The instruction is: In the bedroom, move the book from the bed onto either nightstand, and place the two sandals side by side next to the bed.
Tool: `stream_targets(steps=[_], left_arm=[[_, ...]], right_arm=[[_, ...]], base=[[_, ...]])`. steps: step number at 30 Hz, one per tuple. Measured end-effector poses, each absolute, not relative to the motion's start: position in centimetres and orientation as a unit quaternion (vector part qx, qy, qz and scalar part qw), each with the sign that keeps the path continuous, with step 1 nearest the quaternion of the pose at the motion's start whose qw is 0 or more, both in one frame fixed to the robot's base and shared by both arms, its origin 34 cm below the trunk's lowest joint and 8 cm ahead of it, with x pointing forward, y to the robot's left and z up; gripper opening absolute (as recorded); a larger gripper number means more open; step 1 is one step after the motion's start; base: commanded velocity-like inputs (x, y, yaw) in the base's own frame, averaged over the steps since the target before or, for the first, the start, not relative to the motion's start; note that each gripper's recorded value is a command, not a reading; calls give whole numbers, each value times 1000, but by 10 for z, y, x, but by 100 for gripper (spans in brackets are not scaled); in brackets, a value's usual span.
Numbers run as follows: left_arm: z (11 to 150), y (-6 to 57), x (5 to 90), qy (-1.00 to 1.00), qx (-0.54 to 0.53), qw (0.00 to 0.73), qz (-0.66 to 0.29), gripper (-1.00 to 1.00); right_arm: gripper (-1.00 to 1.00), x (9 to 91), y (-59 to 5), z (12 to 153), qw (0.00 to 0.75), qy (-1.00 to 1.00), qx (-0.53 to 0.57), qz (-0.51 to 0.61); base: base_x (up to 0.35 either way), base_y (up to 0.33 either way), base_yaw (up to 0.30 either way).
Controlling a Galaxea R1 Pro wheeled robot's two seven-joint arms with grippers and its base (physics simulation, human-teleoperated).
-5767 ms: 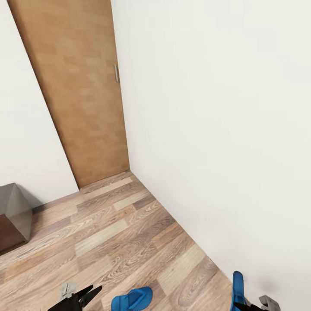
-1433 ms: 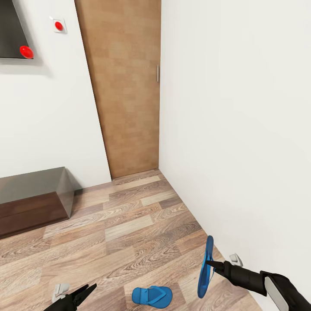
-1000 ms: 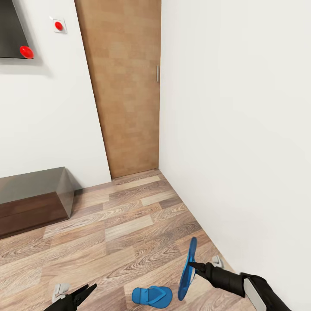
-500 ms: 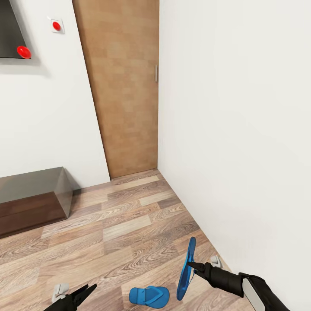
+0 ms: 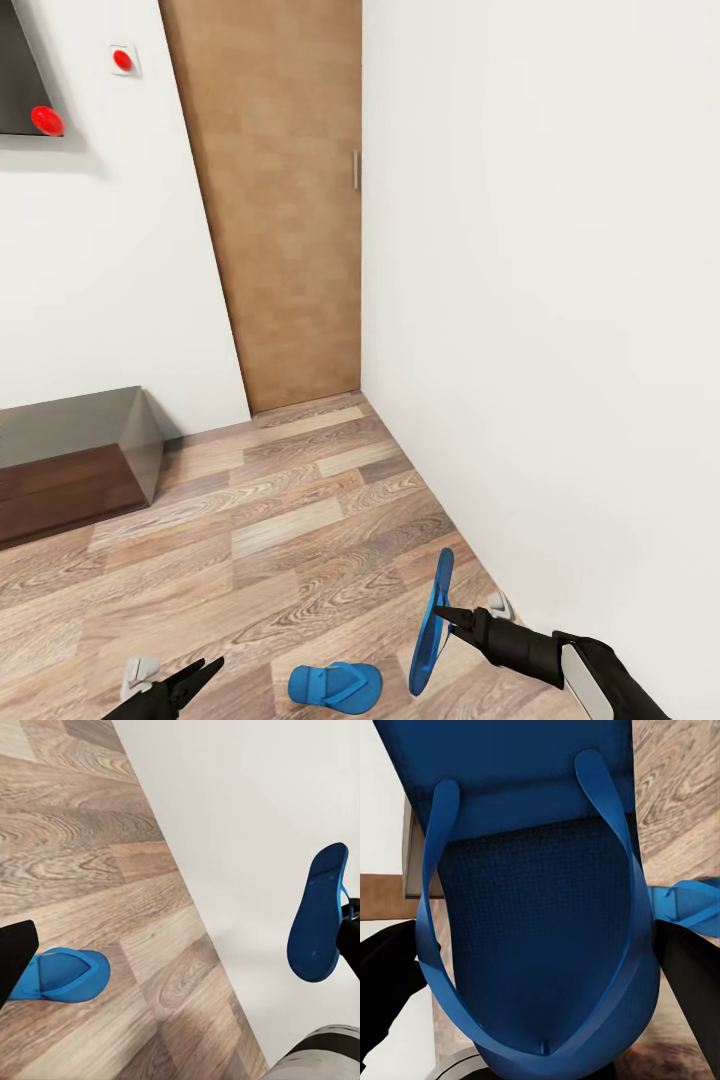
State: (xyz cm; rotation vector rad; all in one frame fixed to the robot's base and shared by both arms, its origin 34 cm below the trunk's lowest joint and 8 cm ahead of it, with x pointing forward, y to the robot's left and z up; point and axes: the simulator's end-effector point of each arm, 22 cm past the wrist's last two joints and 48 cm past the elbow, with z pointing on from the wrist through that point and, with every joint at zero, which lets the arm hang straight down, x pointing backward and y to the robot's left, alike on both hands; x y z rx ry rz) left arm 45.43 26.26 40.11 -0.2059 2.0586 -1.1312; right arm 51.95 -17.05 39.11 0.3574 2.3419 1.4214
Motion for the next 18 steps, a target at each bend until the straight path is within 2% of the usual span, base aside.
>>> stream_targets(steps=[12,18], left_arm=[[399,263,453,808,-82,379,-443,100],[398,263,453,809,-83,378,-443,100]], right_arm=[[-100,519,-170,388,186,833,129,505],[-100,518,-170,387,185,833,129,505]], base=[[0,-1,164],[0,0,108]])
